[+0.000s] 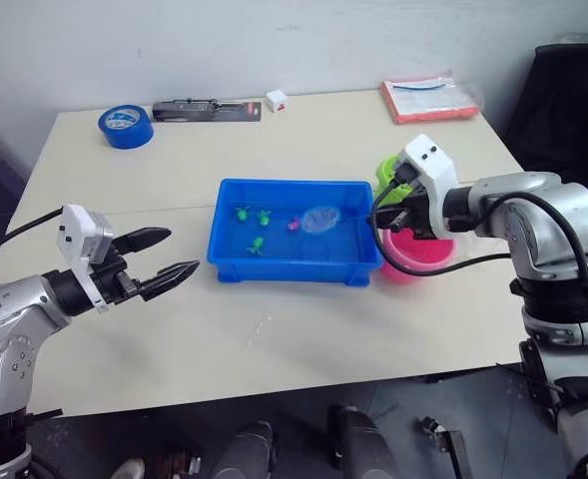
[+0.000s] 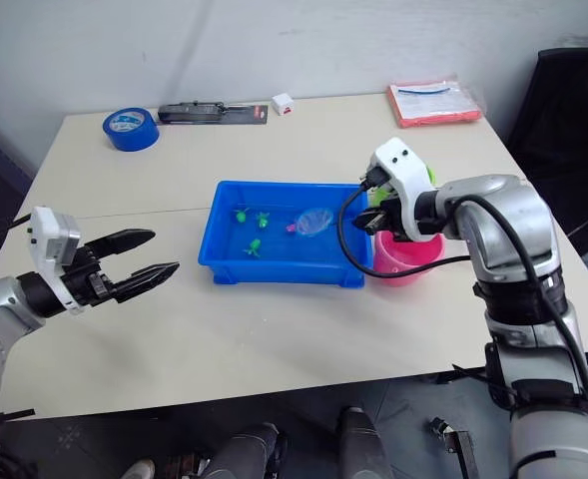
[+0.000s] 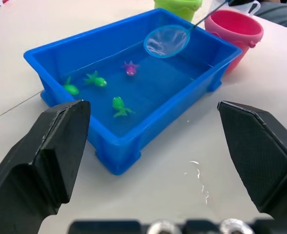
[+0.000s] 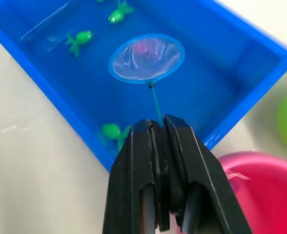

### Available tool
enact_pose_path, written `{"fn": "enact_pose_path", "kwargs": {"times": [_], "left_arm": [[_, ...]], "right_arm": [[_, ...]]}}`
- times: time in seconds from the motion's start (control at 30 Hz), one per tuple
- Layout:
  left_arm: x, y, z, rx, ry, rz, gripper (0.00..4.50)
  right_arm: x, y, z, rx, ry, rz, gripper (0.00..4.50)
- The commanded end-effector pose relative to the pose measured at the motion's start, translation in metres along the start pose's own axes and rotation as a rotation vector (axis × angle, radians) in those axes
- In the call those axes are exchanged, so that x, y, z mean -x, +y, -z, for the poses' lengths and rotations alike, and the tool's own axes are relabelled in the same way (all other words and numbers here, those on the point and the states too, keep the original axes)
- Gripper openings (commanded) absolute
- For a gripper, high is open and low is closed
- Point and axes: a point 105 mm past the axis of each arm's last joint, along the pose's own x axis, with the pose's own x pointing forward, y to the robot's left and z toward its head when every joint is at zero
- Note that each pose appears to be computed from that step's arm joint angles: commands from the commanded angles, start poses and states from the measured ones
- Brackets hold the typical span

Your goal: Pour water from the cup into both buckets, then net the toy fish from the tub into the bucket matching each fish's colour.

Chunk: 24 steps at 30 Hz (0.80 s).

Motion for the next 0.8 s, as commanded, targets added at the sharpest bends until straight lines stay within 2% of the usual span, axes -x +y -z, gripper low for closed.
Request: {"fn": "enact_pose_path", "kwargs": {"times": [0.03, 0.27, 0.43, 0.53, 0.8], "left_arm": [[0.003, -0.005, -0.019, -0.058, -0.035, 0.002, 4.5], [0.001, -0.011, -0.019, -0.062, -0.036, 0.01, 4.5], [-0.003, -0.014, -0.024, -0.074, -0.047, 0.048, 4.5], [-0.008, -0.016, -0.027, -0.075, -0.072, 0.077, 4.5], [-0.007, -0.014, -0.03, -0.093, -0.06, 0.073, 4.5]], "right_arm": [[0.003, -0.007, -0.011, -0.012, -0.003, 0.022, 0.79], [-0.011, -0.008, 0.003, -0.079, 0.113, 0.039, 0.79], [-0.017, -0.009, 0.006, -0.074, 0.148, 0.052, 0.79], [-0.03, -0.008, 0.007, -0.063, 0.135, 0.058, 0.79], [-0.062, -0.007, 0.011, -0.107, 0.068, 0.057, 0.79]]}}
